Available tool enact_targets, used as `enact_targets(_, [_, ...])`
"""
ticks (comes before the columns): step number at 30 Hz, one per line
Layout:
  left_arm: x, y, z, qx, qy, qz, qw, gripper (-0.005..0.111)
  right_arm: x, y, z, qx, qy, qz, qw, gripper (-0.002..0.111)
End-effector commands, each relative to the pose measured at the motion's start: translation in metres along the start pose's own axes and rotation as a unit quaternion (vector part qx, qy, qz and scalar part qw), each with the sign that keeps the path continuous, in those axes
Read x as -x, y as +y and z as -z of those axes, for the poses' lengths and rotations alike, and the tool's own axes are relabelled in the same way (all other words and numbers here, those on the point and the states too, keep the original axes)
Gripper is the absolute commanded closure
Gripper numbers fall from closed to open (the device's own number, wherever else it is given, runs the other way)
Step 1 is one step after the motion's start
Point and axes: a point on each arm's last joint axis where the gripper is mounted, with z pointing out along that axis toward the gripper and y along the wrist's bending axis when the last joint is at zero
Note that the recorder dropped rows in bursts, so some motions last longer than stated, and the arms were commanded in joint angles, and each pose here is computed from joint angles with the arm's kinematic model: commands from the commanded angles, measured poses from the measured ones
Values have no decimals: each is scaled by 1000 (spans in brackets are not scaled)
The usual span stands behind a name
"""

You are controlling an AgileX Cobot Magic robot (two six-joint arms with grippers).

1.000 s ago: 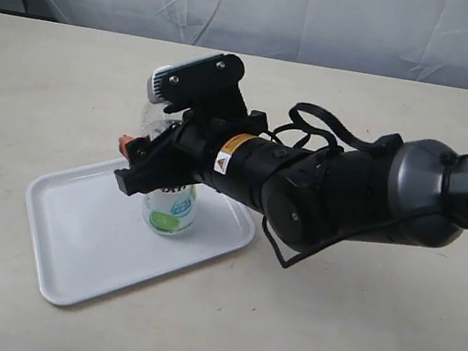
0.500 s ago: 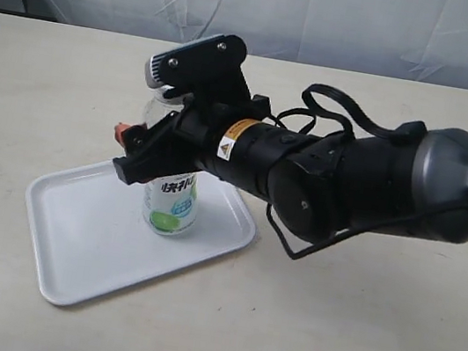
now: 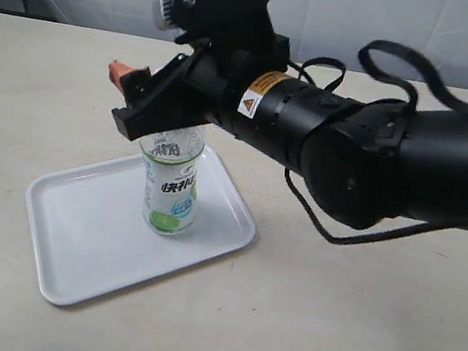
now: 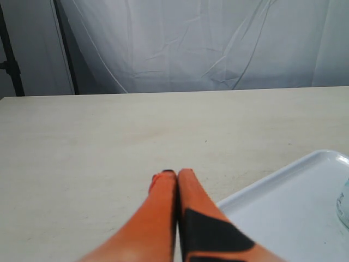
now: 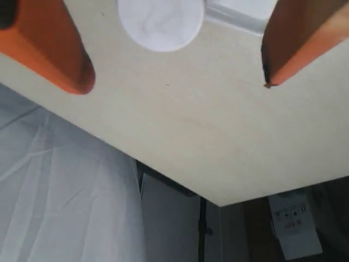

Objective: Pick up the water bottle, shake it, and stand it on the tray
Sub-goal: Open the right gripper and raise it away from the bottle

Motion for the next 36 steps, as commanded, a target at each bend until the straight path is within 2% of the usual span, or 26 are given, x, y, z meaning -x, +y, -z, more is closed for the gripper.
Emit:
enact_targets(1, [-1,0,0,0,-1,3,1000,106,36,-5,31,-5,-35,-14,999,35])
enact_targets(3, [-1,0,0,0,-1,3,1000,106,47,-7,46,-3,-30,-18,999,52])
enact_targets(6, [-1,0,0,0,-1,3,1000,106,62,-11,71,2,-23,-2,1000,99])
enact_targets(7, [-1,0,0,0,-1,3,1000,106,66,-11,79,6,-18,5,1000,108])
enact_targets(11, [-1,0,0,0,-1,3,1000,106,79,-11,114,22,-2,11,1000,106])
enact_targets(17, [-1,0,0,0,-1,3,1000,106,80,-7,148,53,57,6,997,106])
enact_targets(31, [-1,0,0,0,-1,3,1000,106,83,-7,156,54,51,7,997,106])
enact_targets(36, [-1,0,0,0,-1,3,1000,106,89,-26,178,10,35,26,999,106])
